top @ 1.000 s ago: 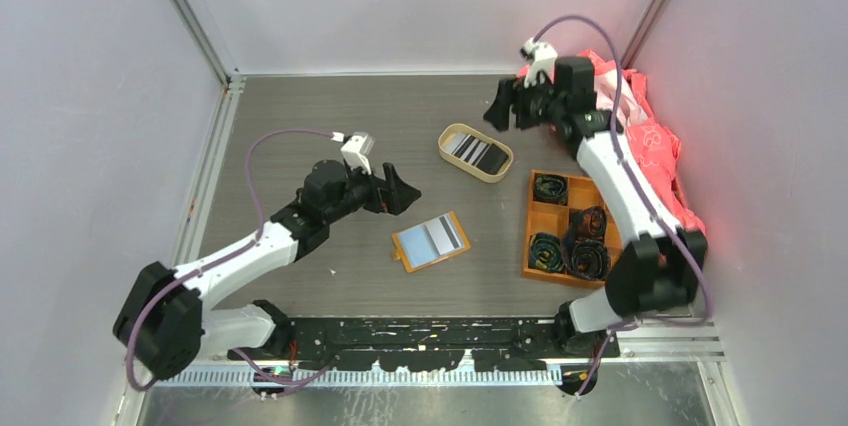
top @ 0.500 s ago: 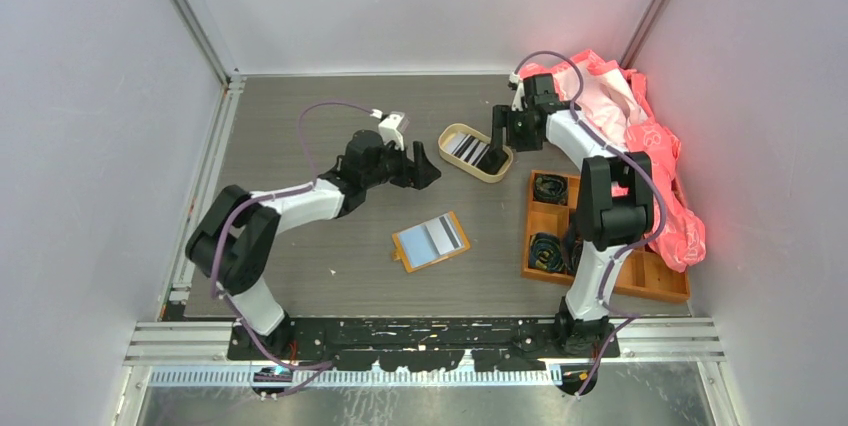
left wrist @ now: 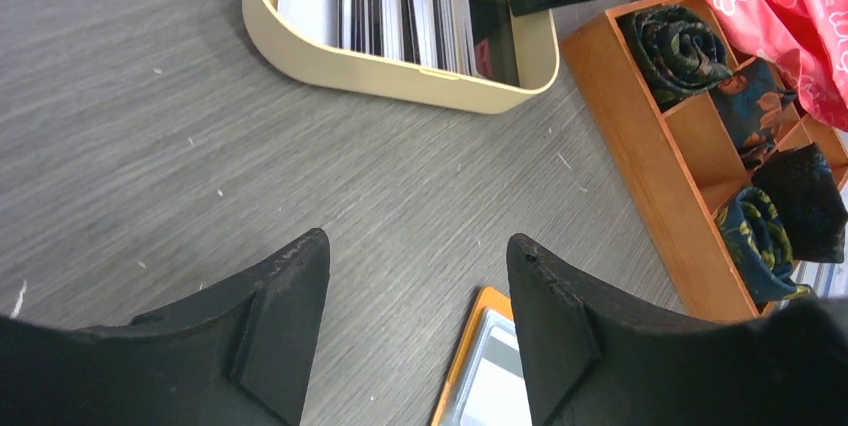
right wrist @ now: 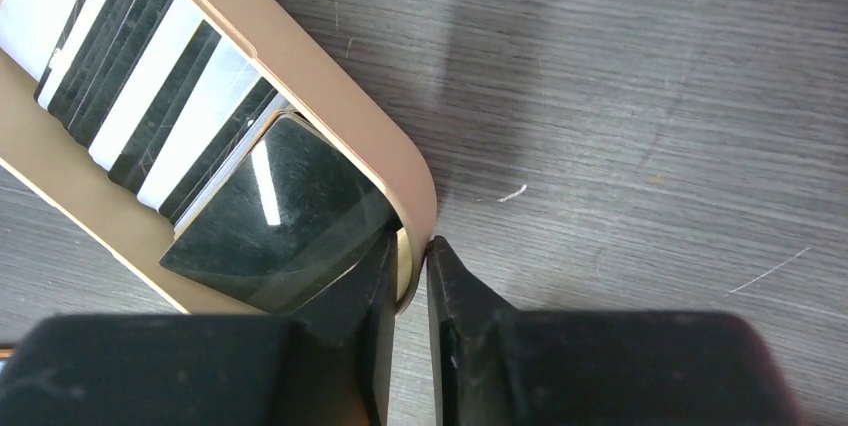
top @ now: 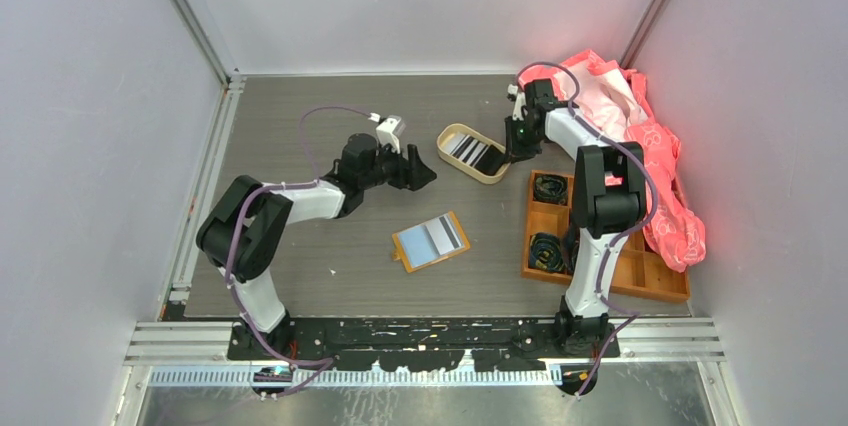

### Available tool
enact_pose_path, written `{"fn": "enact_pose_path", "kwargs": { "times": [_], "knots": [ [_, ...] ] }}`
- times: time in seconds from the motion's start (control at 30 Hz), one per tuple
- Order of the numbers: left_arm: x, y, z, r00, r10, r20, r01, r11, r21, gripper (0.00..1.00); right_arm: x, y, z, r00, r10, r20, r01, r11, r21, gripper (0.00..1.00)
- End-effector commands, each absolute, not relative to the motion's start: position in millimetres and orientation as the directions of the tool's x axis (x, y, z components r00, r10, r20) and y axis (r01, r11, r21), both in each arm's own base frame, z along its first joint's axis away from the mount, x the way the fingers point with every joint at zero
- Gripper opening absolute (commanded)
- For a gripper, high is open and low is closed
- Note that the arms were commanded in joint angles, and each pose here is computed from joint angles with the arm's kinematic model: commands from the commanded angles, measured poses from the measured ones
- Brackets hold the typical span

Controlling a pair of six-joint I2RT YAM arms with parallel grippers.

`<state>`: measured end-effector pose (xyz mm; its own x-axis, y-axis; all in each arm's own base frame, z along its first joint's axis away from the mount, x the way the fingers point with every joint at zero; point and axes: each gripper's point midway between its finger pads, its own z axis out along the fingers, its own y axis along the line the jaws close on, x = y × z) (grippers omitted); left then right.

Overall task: Put the credit cards into the card holder
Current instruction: Move the storage box to the center of the board.

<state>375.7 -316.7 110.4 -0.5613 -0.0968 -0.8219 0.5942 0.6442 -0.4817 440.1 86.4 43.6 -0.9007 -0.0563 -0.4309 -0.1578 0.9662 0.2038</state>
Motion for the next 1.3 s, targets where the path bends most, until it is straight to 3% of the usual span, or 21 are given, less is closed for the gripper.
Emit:
{"fn": "enact_pose_path", "kwargs": {
  "times": [0.0, 0.23, 0.4, 0.5, 0.67, 0.7, 0.83, 1.27],
  "knots": [
    [373.3, -319.7, 149.3, -0.466, -0.144, -0.873, 0.674, 0.581, -0.456, 0.66, 445.8, 109.9, 64.8, -0.867, -0.135, -0.48, -0.273, 0.934, 0.23, 0.19],
    [366.5, -324.1, 149.3, -0.509, -0.169, -0.844, 0.666, 0.543, -0.511, 0.63, 445.0, 165.9, 72.8, -0.776, -0.371, -0.51, -0.493, 0.861, 0.123, 0.14],
    [371.4, -315.0, 147.5, -0.546, -0.179, -0.818, 0.607, 0.588, -0.534, 0.64, 454.1, 198.8, 78.9, -0.74, -0.422, -0.523, -0.557, 0.82, 0.128, 0.15],
    [378.0, -309.3, 136.1, -0.6, -0.17, -0.782, 0.533, 0.644, -0.549, 0.65, 455.5, 204.7, 82.2, -0.746, -0.418, -0.519, -0.56, 0.815, 0.149, 0.23],
    [389.7, -290.2, 119.2, -0.648, -0.174, -0.741, 0.388, 0.762, -0.519, 0.66, 452.8, 199.2, 101.4, -0.732, -0.399, -0.552, -0.556, 0.818, 0.147, 0.51],
    [389.8, -286.0, 118.2, -0.651, -0.173, -0.739, 0.37, 0.778, -0.508, 0.68, 452.0, 199.3, 108.2, -0.726, -0.393, -0.565, -0.559, 0.815, 0.152, 0.53],
    [392.7, -279.9, 118.8, -0.639, -0.17, -0.75, 0.35, 0.804, -0.481, 0.71, 443.8, 203.6, 121.5, -0.723, -0.356, -0.592, -0.564, 0.799, 0.207, 0.54],
    [410.5, -290.7, 89.1, -0.712, -0.139, -0.689, 0.263, 0.856, -0.445, 0.79, 440.7, 203.6, 92.1, -0.777, -0.334, -0.533, -0.52, 0.818, 0.245, 0.52]
  ]
}}
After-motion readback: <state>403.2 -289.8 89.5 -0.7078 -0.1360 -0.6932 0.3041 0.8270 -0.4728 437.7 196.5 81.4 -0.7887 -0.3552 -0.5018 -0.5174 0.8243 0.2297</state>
